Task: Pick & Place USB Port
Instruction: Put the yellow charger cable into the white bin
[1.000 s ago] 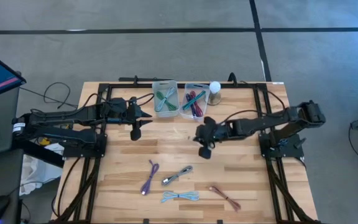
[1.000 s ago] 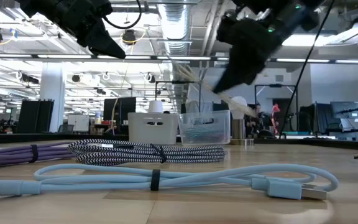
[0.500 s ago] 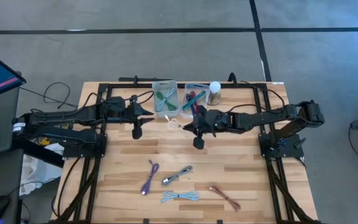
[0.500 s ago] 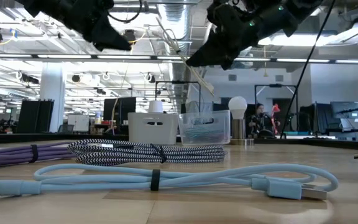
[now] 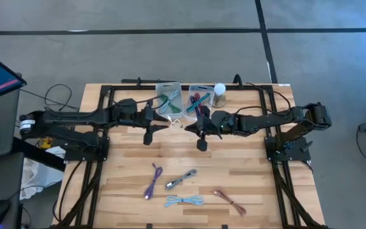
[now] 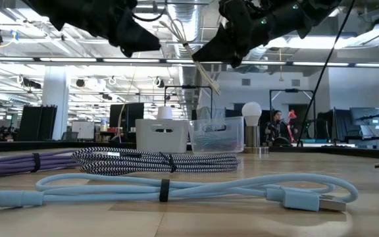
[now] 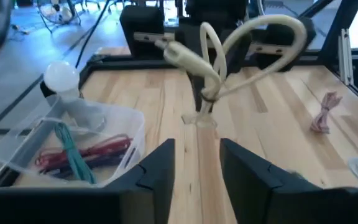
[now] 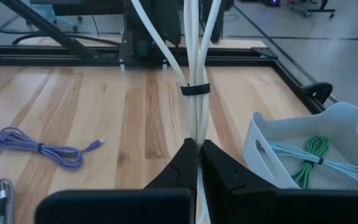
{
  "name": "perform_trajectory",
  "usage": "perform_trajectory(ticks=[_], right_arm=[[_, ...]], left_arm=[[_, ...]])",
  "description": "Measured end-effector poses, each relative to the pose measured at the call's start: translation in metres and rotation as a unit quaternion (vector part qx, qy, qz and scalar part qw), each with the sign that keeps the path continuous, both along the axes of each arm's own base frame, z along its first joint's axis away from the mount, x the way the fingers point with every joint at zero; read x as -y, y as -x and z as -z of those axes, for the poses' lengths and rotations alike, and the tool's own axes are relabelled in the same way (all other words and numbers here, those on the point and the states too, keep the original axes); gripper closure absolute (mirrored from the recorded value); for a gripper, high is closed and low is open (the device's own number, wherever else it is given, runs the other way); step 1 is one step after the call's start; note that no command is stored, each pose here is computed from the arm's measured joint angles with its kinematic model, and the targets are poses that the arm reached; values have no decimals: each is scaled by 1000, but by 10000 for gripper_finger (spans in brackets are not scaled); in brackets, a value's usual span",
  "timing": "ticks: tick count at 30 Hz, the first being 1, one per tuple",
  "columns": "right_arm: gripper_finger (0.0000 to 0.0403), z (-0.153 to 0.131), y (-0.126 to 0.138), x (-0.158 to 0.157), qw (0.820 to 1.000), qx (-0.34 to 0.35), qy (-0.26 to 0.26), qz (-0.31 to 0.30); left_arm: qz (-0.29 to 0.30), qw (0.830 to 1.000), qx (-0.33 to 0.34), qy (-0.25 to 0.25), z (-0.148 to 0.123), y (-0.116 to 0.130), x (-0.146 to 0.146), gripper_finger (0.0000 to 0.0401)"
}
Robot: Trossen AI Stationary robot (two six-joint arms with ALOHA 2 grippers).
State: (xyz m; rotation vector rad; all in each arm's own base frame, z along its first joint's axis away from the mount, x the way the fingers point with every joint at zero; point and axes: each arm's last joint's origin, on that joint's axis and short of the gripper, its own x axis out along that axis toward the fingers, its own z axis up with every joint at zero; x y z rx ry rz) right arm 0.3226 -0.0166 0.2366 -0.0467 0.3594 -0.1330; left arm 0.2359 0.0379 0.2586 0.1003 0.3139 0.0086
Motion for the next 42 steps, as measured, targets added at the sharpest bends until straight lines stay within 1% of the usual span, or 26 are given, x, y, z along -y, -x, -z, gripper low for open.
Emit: perform_trajectory(ticks=[6, 11, 16, 20, 25, 32, 36, 42], right_arm=[[403, 0, 0, 4, 1000, 3, 1, 9], [403, -1, 0, 10, 1000, 6, 1, 16], [403, -1, 0, 12, 1000, 9, -4, 9], [403, -2, 0, 12, 1000, 14, 3, 4], [403, -6, -2, 11, 999, 32, 1, -7], [403, -6, -2, 11, 999, 35, 2, -10], [403, 4, -10, 10, 999, 34, -3, -22], [403, 20, -39, 12, 999, 14, -5, -33]], left_arm=[[30, 999, 15, 6, 5, -11, 0, 222], [33, 999, 18, 8, 6, -12, 0, 202], [33, 999, 42, 4, 1, -14, 0, 206], [33, 998, 55, 1, -1, -14, 0, 213], [33, 998, 59, 0, -2, -14, 0, 217], [34, 997, 72, -3, -5, -15, 0, 219], [34, 996, 78, -4, -6, -15, 0, 222], [30, 996, 78, 11, -6, -15, 0, 223]])
